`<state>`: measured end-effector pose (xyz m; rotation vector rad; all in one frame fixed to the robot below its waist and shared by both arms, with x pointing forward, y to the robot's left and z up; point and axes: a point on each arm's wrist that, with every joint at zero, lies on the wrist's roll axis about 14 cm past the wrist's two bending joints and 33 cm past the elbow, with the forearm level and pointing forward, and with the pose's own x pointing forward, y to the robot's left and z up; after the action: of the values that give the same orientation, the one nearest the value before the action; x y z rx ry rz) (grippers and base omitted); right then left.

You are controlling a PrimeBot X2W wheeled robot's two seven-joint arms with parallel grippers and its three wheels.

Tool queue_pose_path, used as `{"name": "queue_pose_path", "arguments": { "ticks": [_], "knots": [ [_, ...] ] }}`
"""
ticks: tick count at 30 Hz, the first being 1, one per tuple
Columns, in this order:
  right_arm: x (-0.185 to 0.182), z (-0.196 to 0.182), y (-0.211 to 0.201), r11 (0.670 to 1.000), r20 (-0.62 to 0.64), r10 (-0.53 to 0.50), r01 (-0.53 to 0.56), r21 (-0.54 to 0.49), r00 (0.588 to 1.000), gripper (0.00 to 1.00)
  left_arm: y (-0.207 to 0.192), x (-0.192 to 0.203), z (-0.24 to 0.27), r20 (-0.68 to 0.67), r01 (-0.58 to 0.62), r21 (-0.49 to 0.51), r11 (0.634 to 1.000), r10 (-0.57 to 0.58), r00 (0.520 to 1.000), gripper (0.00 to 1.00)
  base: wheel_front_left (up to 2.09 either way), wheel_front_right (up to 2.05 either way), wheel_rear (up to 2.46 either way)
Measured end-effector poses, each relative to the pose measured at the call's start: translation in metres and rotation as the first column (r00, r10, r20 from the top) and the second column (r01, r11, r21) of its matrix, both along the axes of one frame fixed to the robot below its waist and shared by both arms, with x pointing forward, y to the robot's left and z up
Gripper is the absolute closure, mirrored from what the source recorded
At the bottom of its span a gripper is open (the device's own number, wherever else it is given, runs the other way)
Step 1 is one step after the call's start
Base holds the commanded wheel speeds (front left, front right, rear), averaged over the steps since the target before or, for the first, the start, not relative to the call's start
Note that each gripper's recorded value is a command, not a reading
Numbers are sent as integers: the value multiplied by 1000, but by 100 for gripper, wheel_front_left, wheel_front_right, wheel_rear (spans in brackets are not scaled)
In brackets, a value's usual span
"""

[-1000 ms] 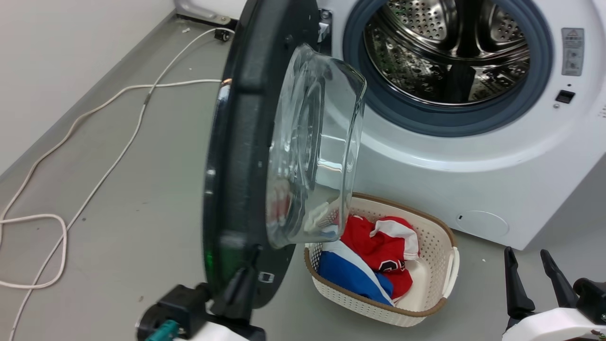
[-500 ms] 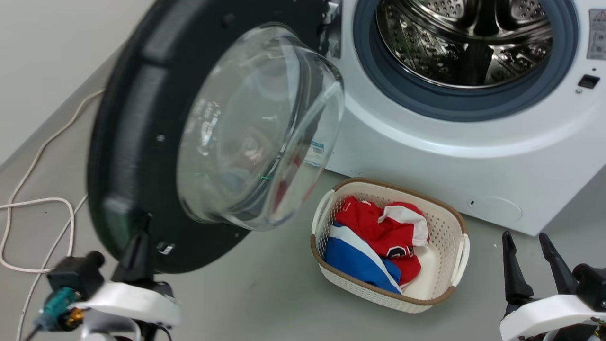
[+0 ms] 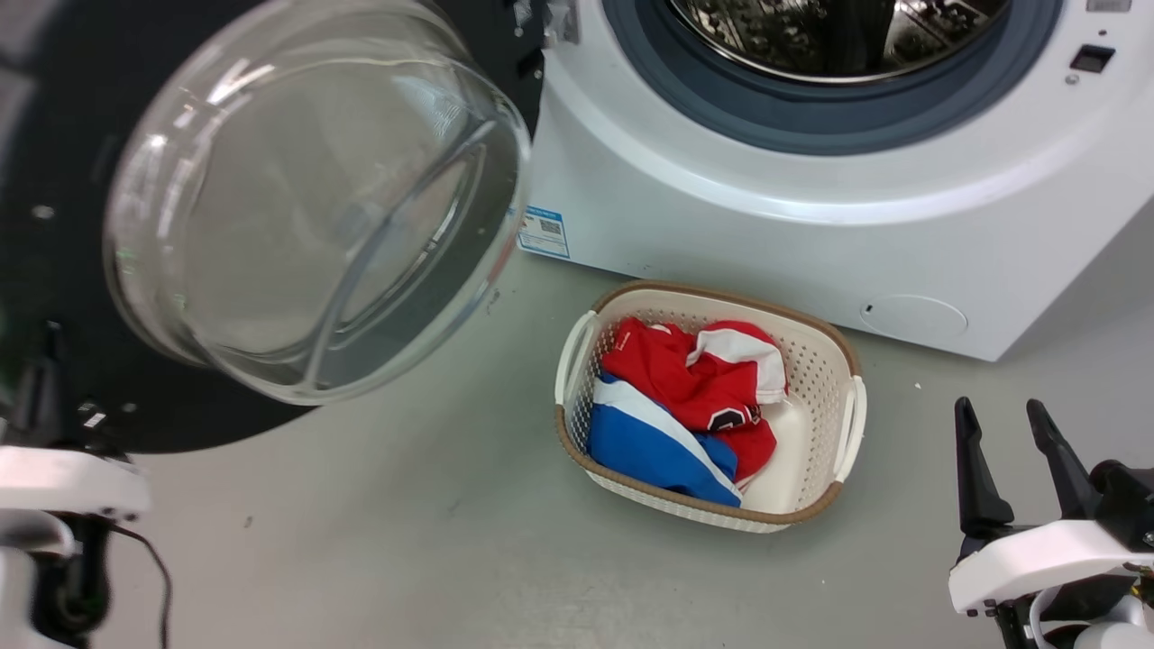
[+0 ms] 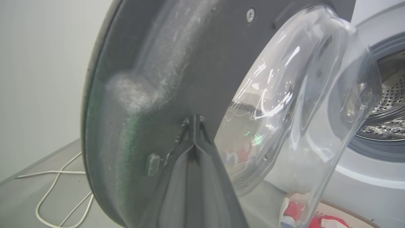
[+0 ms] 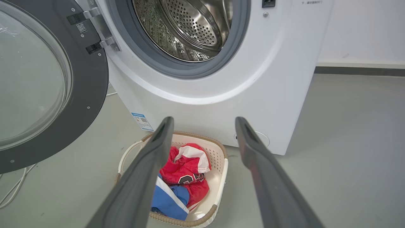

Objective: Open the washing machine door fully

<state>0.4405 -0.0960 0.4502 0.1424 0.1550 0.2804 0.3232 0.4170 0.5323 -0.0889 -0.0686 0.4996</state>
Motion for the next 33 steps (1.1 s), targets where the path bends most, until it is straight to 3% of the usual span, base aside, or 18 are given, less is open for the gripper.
{"name": "queue_pose_path", "arguments": {
  "ticks": [8, 16, 25, 33],
  "knots": [
    [2, -6, -12, 999, -11, -35, 35, -7, 999, 0, 29, 17, 3, -17, -19, 20, 1000, 20, 1000, 100, 0, 0, 0],
    [0, 0, -18, 999, 6, -50, 50, -6, 999, 0, 31, 18, 3, -12, -22, 25, 999, 23, 1000, 100, 0, 0, 0],
    [-19, 15, -25, 998, 35, -66, 66, 6, 997, 0, -2, -8, -13, 3, -17, -1, 1000, 17, 1000, 100, 0, 0, 0],
    [-42, 30, -33, 996, 66, -85, 84, 15, 994, 0, -73, -18, -31, -8, 132, -17, 991, -132, 991, 100, 0, 0, 0]
  ]
}}
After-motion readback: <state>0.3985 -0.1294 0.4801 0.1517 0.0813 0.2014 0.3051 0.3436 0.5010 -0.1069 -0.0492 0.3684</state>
